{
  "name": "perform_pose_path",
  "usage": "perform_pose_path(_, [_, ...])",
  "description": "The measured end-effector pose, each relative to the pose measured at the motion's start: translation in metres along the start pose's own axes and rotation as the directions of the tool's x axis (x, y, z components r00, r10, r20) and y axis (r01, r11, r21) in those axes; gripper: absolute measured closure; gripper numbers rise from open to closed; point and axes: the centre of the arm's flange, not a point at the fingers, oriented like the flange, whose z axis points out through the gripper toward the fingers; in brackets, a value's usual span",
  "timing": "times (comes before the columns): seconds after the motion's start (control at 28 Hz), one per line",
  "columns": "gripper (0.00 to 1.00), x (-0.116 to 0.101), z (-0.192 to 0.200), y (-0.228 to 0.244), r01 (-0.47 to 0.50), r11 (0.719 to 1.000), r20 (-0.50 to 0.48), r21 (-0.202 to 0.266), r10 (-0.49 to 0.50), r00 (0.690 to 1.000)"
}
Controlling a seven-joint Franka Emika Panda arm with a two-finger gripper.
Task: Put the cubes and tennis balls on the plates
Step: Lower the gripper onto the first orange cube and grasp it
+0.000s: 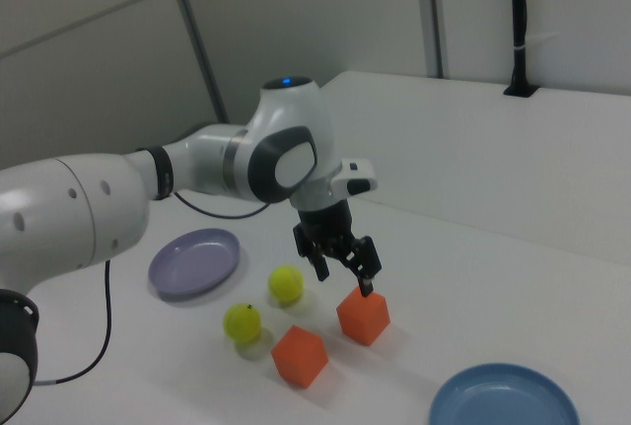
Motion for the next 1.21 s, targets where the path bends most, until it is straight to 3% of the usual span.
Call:
perform_pose_path(0.46, [0.00, 0.013, 0.072, -0.009, 0.060, 0.996, -0.001, -0.064, -0.060, 0.998])
perform_pose_path(0.93, [0.00, 0.019, 0.094, -0.012, 0.032, 0.997, -0.005, -0.074, -0.032, 0.999])
perform_pose_path(1.04, [0.09, 0.019, 0.094, -0.011, 0.030, 0.997, -0.008, -0.074, -0.030, 1.000])
perform_pose_path(1.07, [0.17, 0.020, 0.094, -0.011, 0.029, 0.997, -0.012, -0.073, -0.030, 0.999])
perform_pose_path(1.21, [0.33, 0.022, 0.092, -0.009, 0.023, 0.997, -0.030, -0.071, -0.026, 0.999])
